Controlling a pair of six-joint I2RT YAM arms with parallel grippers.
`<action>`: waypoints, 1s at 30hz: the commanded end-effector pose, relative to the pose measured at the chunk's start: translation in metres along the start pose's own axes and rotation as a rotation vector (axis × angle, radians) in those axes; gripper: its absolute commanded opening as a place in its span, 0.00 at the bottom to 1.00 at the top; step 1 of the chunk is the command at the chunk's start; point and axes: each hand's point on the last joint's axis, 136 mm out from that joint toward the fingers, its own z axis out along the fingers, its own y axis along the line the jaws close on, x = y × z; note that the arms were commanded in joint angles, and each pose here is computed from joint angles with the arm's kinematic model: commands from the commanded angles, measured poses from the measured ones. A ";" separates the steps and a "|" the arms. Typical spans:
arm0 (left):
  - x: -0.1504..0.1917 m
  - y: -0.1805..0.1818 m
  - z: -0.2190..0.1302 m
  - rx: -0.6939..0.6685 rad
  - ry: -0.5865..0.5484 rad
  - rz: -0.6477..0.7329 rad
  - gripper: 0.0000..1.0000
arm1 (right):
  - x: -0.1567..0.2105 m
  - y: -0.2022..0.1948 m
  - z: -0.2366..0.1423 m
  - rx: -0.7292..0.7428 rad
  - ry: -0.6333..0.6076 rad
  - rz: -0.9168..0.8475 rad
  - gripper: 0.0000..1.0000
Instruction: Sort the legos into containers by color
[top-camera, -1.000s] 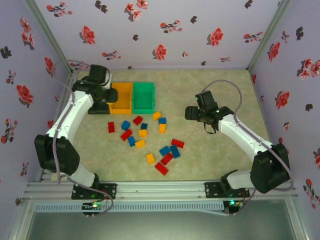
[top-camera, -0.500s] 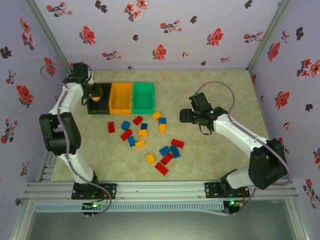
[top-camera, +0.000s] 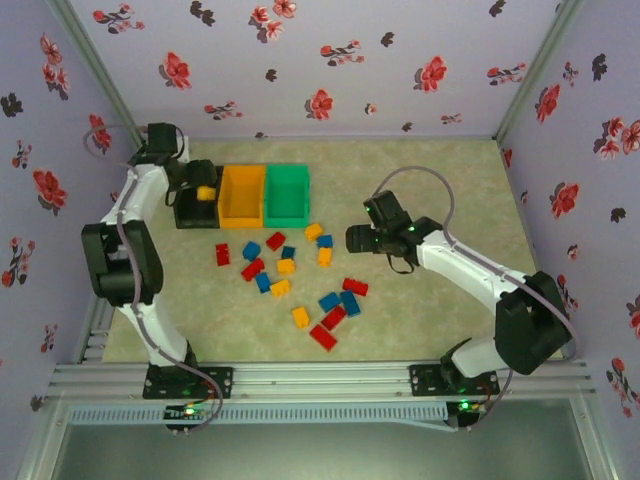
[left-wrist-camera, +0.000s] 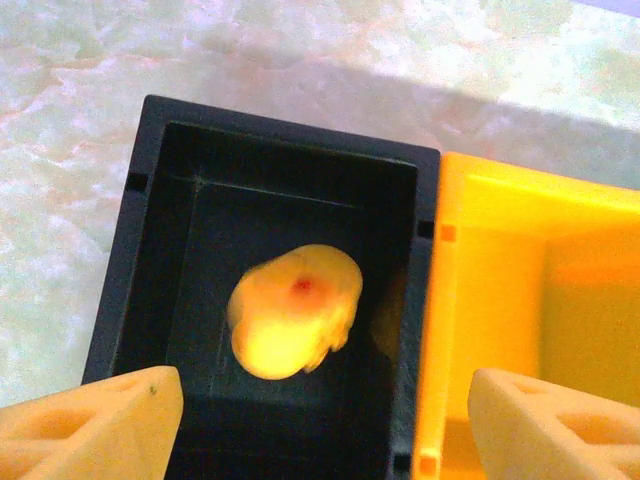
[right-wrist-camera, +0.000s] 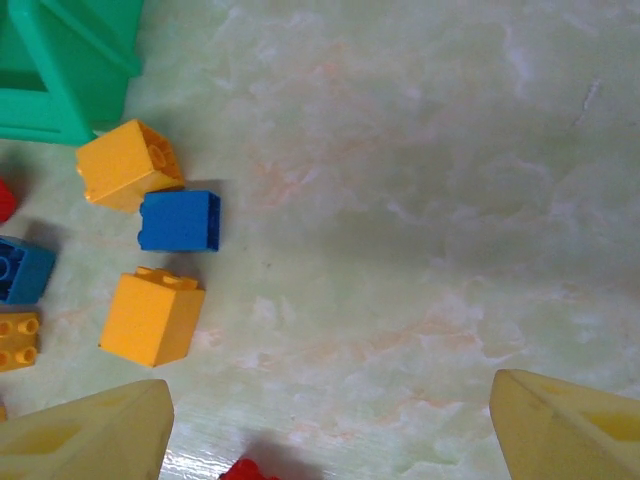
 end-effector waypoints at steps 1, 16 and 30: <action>-0.013 -0.010 -0.043 0.043 -0.093 0.000 0.77 | -0.012 0.009 -0.005 -0.009 -0.050 -0.005 0.84; 0.058 -0.082 -0.128 0.116 -0.186 0.063 0.78 | 0.021 0.075 0.009 -0.105 -0.021 -0.272 0.79; 0.078 -0.071 -0.157 0.035 -0.225 0.072 0.82 | 0.032 0.190 0.042 -0.185 -0.052 -0.258 0.75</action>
